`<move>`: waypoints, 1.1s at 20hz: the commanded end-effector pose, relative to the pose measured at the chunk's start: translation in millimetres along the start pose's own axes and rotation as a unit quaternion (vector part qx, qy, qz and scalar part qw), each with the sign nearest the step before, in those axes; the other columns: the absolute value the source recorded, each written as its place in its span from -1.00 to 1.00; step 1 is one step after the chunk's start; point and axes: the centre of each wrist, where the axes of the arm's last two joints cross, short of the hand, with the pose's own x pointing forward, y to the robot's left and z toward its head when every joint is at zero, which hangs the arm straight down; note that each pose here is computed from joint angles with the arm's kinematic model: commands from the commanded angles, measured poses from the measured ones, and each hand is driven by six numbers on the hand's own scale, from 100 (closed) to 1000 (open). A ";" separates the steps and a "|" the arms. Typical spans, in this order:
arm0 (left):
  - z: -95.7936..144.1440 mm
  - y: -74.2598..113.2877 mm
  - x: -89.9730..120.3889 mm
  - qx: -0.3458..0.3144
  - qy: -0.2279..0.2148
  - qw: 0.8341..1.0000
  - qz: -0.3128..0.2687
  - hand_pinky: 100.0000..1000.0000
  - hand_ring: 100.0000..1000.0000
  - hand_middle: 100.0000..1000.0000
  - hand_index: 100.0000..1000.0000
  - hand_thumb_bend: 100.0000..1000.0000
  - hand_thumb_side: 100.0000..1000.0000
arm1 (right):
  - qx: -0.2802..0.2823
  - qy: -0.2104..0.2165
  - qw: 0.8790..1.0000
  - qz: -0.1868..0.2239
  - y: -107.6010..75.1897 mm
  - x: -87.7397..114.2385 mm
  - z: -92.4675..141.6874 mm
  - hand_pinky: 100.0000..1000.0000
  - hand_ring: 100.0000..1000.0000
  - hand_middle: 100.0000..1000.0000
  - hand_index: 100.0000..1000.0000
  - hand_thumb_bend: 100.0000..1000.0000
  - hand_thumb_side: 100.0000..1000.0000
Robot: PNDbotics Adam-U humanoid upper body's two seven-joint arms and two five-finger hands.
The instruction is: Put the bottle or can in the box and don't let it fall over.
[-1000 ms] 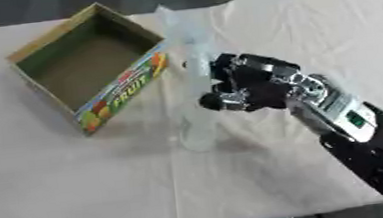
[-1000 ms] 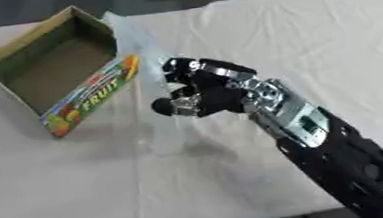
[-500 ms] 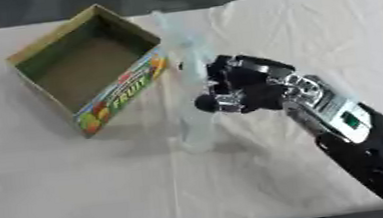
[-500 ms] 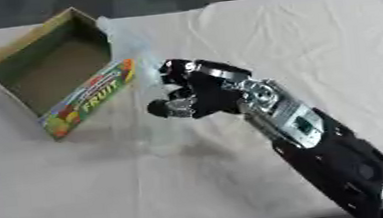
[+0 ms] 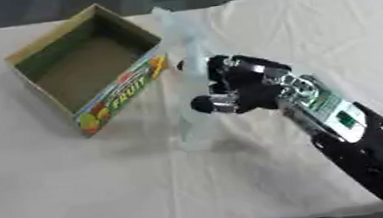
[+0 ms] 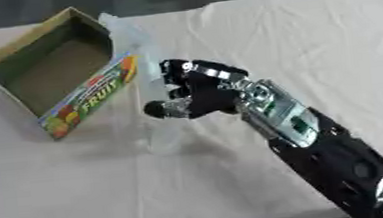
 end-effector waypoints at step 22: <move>-4.3 1.2 8.8 -0.004 -0.014 1.000 0.002 0.50 0.54 0.48 0.57 0.24 0.47 | -0.001 -0.009 1.000 0.006 2.6 9.5 -9.3 0.56 0.94 0.92 0.83 -0.15 -0.60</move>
